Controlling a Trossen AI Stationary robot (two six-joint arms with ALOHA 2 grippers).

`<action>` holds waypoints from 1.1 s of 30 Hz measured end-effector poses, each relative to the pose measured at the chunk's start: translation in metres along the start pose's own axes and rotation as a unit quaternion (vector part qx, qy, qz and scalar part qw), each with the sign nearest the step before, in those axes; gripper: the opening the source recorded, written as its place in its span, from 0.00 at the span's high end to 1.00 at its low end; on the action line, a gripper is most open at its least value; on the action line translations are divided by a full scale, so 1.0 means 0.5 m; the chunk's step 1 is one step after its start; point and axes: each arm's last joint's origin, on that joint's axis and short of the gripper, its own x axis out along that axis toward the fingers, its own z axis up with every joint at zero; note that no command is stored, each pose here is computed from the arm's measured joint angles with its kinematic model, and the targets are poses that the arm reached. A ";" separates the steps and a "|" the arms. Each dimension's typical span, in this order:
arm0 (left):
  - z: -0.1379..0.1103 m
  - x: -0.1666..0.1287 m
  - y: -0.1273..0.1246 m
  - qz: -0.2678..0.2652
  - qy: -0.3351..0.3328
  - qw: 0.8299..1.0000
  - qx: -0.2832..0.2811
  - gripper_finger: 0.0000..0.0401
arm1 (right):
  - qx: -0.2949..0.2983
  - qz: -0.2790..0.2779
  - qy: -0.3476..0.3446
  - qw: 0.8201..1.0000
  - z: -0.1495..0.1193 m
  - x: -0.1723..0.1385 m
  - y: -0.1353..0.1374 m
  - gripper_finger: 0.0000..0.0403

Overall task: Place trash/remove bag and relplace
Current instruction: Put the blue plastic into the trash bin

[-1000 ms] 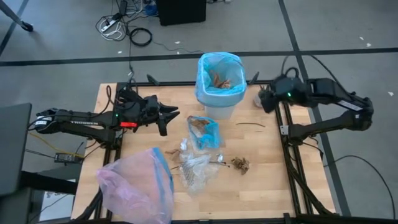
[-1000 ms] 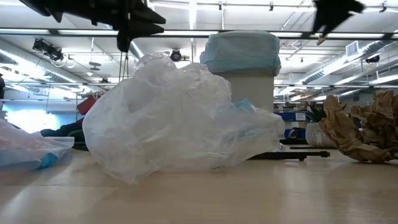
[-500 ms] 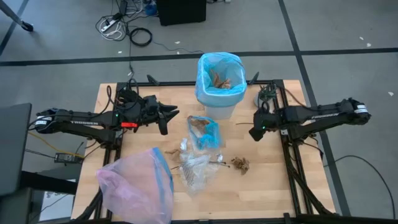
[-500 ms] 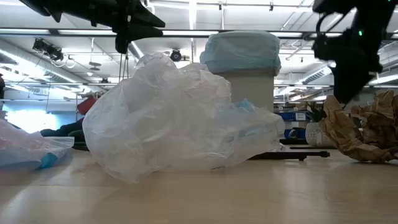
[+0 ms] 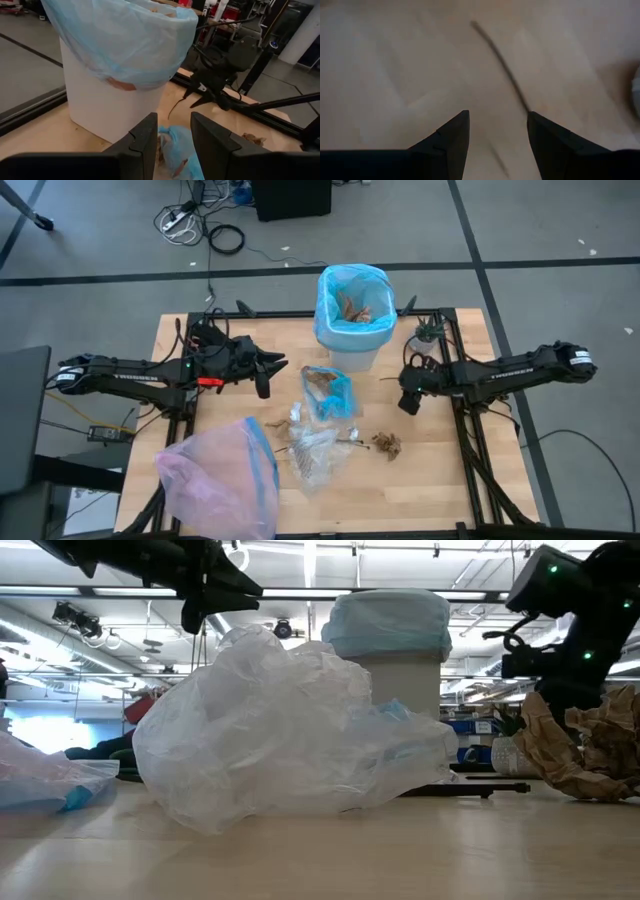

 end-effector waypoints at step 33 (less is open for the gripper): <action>-0.163 0.129 0.002 -0.051 0.216 0.973 -0.062 0.54 | 0.234 0.210 -0.216 0.924 0.106 -0.024 0.023 0.57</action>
